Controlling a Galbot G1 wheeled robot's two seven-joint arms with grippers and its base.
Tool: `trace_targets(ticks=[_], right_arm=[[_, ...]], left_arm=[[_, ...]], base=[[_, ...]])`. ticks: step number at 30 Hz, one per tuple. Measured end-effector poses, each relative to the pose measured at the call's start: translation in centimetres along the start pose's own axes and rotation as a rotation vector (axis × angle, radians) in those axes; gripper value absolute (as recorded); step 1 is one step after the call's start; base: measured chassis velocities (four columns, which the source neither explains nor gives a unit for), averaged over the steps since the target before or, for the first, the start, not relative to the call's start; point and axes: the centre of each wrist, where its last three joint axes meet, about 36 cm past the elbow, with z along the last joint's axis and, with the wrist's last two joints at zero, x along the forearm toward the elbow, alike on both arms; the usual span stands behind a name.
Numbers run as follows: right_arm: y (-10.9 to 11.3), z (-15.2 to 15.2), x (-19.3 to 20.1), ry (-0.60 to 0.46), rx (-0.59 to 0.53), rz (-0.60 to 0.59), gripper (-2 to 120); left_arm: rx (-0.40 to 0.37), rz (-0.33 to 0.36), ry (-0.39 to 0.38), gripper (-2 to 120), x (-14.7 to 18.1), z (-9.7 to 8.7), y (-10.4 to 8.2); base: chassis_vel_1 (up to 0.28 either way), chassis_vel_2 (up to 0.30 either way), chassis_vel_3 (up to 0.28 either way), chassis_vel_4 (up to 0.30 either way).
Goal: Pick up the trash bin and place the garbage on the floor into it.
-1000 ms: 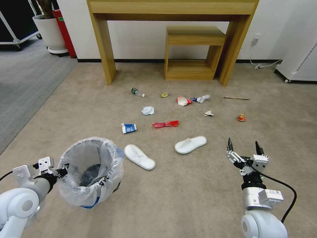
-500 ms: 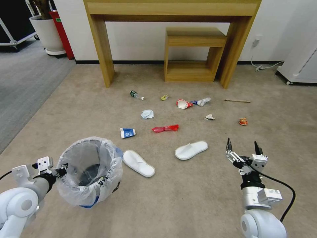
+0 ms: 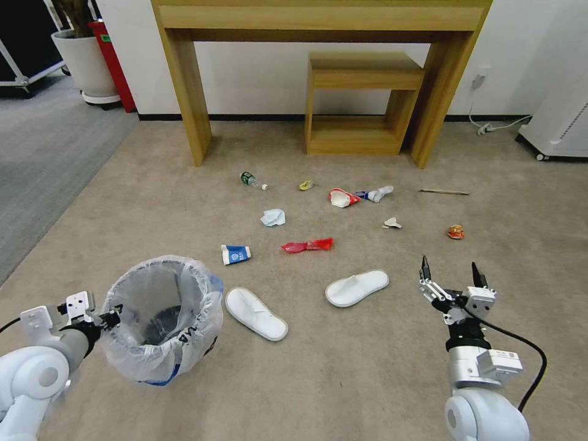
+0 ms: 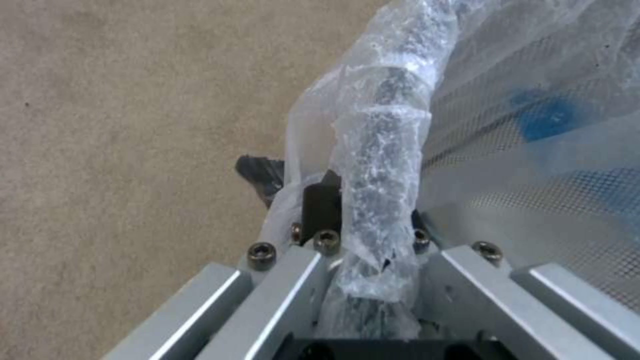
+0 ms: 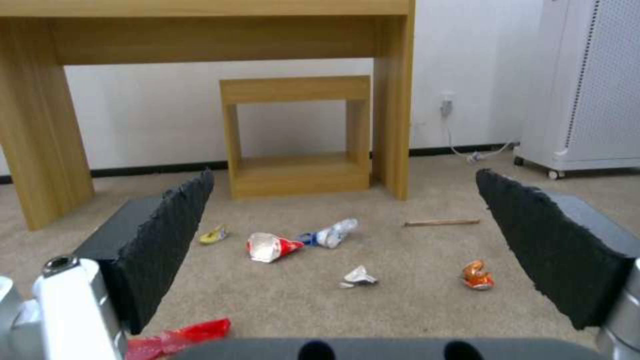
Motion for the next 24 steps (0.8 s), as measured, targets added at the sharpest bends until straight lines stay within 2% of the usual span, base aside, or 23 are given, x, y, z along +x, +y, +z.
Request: trace_targets(ticks=[24], right_arm=[[0.14, 0.07, -0.07, 0.013, 0.001, 0.003, 100]], left_arm=[[-0.001, -0.002, -0.003, 1, -0.38, -0.19, 0.13]], base=[[-0.005, 0.007, 0.006, -0.004]])
